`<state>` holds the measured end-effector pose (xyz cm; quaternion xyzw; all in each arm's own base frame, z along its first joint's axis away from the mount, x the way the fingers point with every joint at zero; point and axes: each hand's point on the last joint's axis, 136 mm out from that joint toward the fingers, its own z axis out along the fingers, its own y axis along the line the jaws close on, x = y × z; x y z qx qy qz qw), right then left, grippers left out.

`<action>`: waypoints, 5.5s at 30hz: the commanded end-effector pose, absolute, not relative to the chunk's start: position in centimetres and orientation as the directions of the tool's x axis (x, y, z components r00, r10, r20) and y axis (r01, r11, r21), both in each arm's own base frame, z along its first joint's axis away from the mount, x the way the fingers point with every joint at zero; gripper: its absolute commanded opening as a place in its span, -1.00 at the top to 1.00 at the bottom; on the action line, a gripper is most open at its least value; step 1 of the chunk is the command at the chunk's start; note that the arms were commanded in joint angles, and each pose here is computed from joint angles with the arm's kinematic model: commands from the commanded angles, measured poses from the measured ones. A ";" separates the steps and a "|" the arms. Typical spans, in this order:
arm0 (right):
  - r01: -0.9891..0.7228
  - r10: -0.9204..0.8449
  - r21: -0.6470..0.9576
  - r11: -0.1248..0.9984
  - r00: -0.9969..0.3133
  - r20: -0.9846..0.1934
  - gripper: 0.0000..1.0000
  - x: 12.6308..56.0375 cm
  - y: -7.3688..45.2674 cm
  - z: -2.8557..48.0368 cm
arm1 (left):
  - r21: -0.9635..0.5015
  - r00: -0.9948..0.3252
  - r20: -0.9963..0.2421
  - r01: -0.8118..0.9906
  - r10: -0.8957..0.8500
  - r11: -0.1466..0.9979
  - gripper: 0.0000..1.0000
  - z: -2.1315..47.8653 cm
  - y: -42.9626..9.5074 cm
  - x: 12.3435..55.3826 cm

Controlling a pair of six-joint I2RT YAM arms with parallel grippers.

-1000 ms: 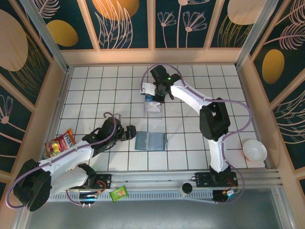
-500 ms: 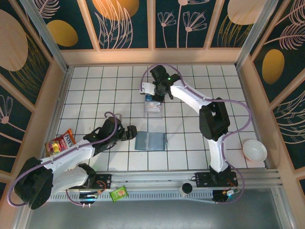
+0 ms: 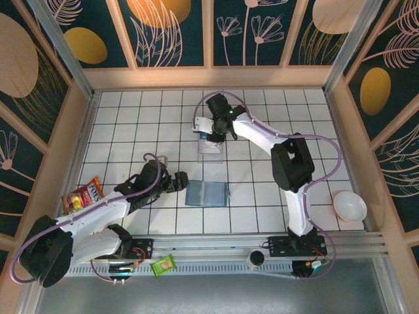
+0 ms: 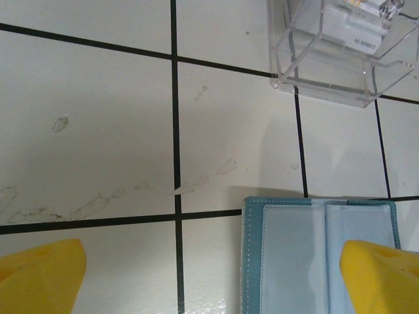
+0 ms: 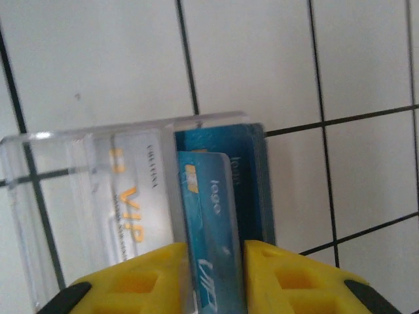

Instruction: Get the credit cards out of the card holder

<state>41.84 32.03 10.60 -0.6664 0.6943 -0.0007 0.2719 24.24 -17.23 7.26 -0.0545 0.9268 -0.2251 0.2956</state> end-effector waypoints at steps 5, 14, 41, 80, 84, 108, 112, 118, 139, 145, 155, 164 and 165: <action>-0.832 -0.778 -0.436 0.343 0.008 -0.628 0.31 45.6 35.4 18.4 | -0.486 -0.798 -0.543 0.046 -0.260 0.873 -0.98 8.3 -17.6 24.8; -0.732 -0.319 -0.123 0.671 -0.136 -0.938 0.25 44.2 35.5 28.2 | -0.487 -0.685 -0.651 0.048 -0.326 0.872 -0.97 12.0 -16.7 26.8; -0.231 0.271 0.349 0.908 -0.311 -0.911 -0.21 33.5 18.4 27.2 | -0.222 -0.181 -0.925 -0.454 -0.333 0.863 -0.97 18.8 -2.2 35.5; -0.035 0.260 0.280 0.959 -0.277 -0.925 -0.98 32.8 13.8 23.8 | 0.124 -0.246 -0.969 -0.396 0.025 0.910 -0.98 13.5 5.4 39.1; -0.031 0.266 0.284 0.958 -0.263 -0.927 -0.98 32.7 13.5 24.4 | 0.114 -0.222 -0.975 -0.379 0.029 0.918 -0.98 13.9 5.1 38.6; -0.017 0.341 0.346 0.938 -0.139 -0.930 -0.99 31.2 11.0 24.3 | -0.006 -0.166 -0.983 -0.380 -0.074 0.925 -0.97 14.2 4.8 38.2; -0.034 0.321 0.327 0.944 -0.122 -0.939 -0.99 31.3 11.0 24.8 | -0.047 -0.099 -0.991 -0.355 -0.088 0.934 -0.98 14.8 4.4 37.9; -0.112 0.283 0.295 0.949 -0.110 -0.953 -0.99 31.3 11.5 25.5 | -0.041 -0.108 -0.991 -0.282 -0.075 0.959 -0.98 14.0 3.3 38.3; 0.244 0.137 0.136 0.960 0.011 -0.991 -0.99 33.6 -3.3 18.7 | -0.077 -0.035 -0.995 -0.310 -0.092 0.948 -0.98 14.0 4.1 36.5; 0.168 0.114 0.114 0.979 0.009 -0.993 -0.99 35.5 -2.6 16.7 | -0.075 -0.036 -0.995 -0.309 -0.091 0.948 -0.98 14.0 4.0 36.5; 0.142 0.107 0.097 0.985 -0.065 -0.992 -0.99 37.0 -2.0 13.0 | -0.076 -0.038 -0.995 -0.309 -0.092 0.948 -0.98 14.0 4.0 36.5; 0.186 0.131 0.120 0.975 -0.050 -0.990 -0.99 36.9 -3.0 13.1 | -0.077 -0.038 -0.995 -0.310 -0.094 0.948 -0.98 14.0 4.1 36.6; 0.186 0.131 0.119 0.975 -0.054 -0.990 -0.99 36.8 -3.0 13.0 | -0.076 -0.039 -0.995 -0.310 -0.092 0.948 -0.98 13.9 4.1 36.5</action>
